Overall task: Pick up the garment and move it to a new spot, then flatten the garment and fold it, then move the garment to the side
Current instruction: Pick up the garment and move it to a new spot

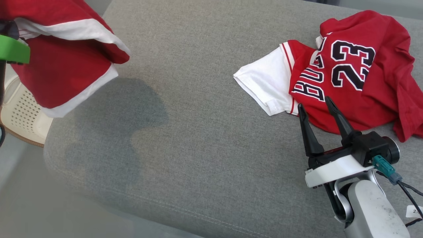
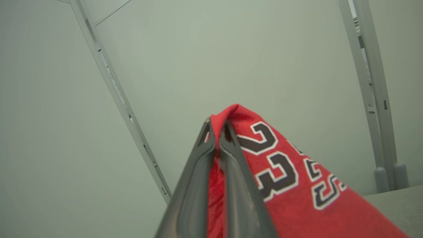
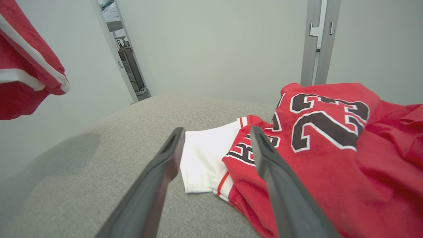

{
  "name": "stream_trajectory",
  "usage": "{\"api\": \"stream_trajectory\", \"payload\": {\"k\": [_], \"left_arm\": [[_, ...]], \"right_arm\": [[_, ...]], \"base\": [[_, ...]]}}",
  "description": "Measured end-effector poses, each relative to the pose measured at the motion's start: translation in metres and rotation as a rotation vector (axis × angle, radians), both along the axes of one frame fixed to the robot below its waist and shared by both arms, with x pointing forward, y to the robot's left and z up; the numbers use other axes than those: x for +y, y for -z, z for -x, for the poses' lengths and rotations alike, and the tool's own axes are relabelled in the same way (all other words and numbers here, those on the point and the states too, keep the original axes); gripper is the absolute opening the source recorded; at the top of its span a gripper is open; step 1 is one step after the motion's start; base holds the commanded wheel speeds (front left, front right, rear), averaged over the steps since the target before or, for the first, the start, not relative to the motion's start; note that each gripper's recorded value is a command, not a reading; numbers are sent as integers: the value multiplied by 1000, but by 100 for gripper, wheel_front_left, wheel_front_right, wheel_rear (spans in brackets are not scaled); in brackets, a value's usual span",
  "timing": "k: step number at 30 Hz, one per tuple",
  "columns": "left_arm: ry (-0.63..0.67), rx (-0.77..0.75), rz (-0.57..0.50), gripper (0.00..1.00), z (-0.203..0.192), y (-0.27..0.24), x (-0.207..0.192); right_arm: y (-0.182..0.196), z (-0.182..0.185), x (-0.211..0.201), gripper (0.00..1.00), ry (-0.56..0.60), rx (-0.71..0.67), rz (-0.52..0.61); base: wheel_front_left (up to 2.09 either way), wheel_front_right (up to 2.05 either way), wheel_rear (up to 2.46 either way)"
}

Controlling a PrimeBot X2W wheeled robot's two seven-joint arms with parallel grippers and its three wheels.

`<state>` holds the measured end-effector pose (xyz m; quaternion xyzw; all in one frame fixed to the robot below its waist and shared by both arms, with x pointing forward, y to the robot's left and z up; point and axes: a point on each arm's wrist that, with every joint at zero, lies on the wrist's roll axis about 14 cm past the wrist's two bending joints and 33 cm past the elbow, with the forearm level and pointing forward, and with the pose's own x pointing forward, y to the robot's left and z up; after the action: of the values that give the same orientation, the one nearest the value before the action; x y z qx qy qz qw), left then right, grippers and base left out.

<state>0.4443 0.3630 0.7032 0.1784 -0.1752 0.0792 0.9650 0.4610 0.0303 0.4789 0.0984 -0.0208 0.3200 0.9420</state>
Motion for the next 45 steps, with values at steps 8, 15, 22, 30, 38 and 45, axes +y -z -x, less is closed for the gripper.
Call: {"api": "stream_trajectory", "payload": {"k": [8,15,22,30,38,45], "left_arm": [[-31,-12,-13,0,-18,-5,14],[-14,0,31,0,-55,8,12],[-15,102,145,0,-93,71,5],[-95,326,280,0,-98,186,11],[-190,526,444,0,-66,278,12],[-194,485,425,100,-63,261,19]], "right_arm": [[-2,-11,-17,100,29,-29,28],[-12,-22,-51,100,103,-70,65],[-21,-28,-85,100,178,-101,100],[-20,-30,-111,100,234,-112,150],[-9,-28,-118,100,245,-79,182],[-9,-26,-117,100,241,-75,187]], "base": [[0,0,0],[0,0,0],[0,0,0],[0,0,0],[0,0,0],[0,0,0]]}}
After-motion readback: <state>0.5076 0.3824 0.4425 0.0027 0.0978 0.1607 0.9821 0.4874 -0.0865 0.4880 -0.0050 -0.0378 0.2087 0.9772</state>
